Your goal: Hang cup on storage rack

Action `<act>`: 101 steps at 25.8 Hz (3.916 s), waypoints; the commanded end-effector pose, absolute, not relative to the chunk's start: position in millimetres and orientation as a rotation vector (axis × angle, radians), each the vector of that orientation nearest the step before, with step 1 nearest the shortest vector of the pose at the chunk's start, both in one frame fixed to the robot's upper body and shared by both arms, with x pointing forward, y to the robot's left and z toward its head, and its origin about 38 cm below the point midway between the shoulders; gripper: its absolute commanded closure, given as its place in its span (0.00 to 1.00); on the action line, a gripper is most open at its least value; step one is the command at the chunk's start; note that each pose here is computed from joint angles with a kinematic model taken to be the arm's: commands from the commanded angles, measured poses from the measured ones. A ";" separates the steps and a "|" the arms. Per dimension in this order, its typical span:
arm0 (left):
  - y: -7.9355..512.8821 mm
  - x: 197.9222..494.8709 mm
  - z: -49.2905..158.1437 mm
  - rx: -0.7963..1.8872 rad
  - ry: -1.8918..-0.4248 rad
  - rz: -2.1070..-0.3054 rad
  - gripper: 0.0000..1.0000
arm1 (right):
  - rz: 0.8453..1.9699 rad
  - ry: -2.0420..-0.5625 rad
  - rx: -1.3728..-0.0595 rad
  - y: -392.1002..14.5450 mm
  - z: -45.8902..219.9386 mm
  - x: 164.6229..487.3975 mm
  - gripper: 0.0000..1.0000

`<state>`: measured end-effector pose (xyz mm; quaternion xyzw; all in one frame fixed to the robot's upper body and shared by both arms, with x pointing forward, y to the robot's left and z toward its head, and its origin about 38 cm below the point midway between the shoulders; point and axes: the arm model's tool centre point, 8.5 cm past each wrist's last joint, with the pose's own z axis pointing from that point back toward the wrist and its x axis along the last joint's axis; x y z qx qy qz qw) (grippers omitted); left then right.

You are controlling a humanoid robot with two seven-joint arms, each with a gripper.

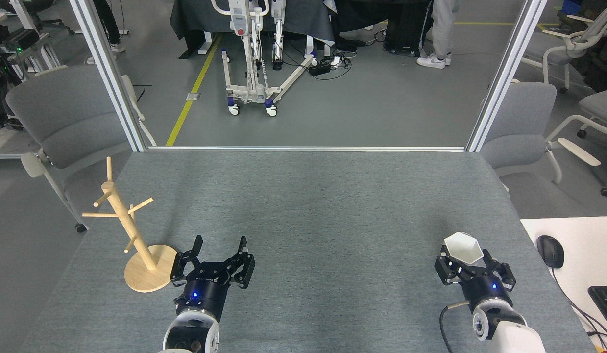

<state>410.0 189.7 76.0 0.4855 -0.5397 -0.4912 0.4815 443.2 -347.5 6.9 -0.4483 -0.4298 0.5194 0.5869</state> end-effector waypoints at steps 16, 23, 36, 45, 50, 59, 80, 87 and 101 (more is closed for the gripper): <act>189.4 412.1 74.9 1.183 -1.314 -1.198 0.01 | 1.221 -0.995 -1.023 -342.5 5.5 453.7 0.00; 189.3 412.1 75.5 1.183 -1.316 -1.198 0.01 | 1.224 -0.991 -1.014 -340.9 2.7 453.7 0.01; 189.5 411.7 74.7 1.182 -1.313 -1.198 0.01 | 1.207 -1.025 -1.041 -338.5 5.2 454.6 0.08; 189.0 411.7 74.7 1.181 -1.314 -1.200 0.01 | 1.223 -1.030 -1.032 -334.6 3.0 453.7 0.03; 188.7 411.7 77.0 1.185 -1.322 -1.198 0.01 | 1.223 -1.027 -1.031 -334.7 2.4 453.4 0.03; 187.9 411.7 79.2 1.185 -1.333 -1.201 0.01 | 1.224 -1.028 -1.029 -333.5 1.8 453.4 0.03; 187.9 410.0 80.4 1.188 -1.338 -1.203 0.01 | 1.272 -1.056 -1.030 -335.9 25.6 459.4 0.80; 188.8 409.6 82.9 1.195 -1.341 -1.197 0.01 | 1.309 -0.990 -0.996 -337.5 89.6 467.1 0.79; 121.7 374.8 99.2 1.143 -1.550 -1.378 0.01 | 1.136 -1.028 -0.887 -286.0 209.9 449.7 0.84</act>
